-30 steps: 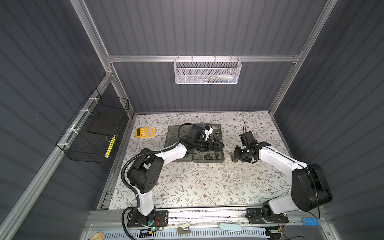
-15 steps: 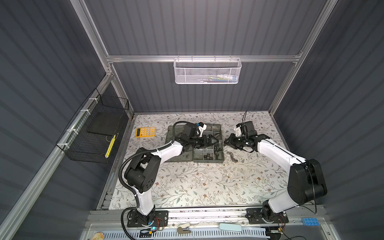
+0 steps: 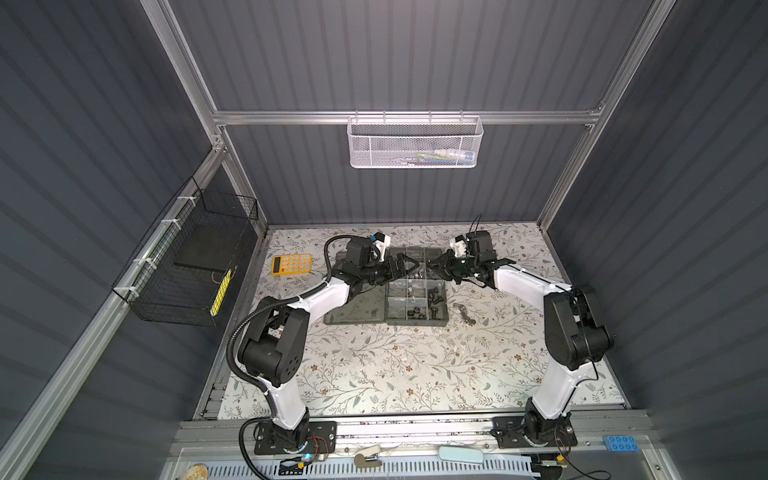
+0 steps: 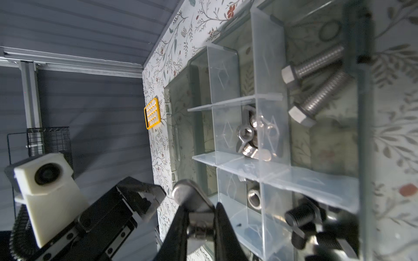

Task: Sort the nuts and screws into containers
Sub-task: 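Carry the wing nut over the organizer compartment with the right gripper, then lower the wing nut into the compartment and open the right gripper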

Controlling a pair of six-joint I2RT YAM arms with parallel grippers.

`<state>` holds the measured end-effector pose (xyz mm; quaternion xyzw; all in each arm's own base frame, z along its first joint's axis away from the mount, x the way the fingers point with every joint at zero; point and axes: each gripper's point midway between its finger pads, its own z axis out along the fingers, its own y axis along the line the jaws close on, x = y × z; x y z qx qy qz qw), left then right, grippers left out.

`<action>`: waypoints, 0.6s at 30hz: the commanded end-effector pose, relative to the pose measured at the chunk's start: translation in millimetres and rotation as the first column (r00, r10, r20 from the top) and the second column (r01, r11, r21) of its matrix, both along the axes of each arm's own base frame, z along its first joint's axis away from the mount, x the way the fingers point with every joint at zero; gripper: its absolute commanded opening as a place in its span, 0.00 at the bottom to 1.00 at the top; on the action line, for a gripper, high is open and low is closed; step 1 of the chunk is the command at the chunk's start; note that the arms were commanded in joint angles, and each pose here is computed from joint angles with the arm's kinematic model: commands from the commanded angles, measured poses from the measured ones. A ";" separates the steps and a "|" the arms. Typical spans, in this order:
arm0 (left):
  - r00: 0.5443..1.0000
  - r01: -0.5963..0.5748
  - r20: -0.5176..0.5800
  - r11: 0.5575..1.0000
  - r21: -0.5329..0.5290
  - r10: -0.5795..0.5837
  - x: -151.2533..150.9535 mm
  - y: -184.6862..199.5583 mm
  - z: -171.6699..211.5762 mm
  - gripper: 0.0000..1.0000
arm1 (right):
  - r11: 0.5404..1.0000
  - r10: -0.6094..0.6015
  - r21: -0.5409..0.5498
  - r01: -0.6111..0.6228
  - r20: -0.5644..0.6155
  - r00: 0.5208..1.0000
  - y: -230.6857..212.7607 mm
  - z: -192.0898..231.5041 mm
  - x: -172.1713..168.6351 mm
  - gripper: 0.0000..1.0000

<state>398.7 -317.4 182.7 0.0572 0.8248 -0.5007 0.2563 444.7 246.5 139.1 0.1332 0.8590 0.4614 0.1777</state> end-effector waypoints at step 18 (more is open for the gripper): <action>1.000 -0.015 -0.025 1.000 -0.014 0.015 4.4 6.0 -4.3 1.00 | 0.985 0.005 0.171 0.003 -0.044 0.999 40.3 -31.9 41.0 0.19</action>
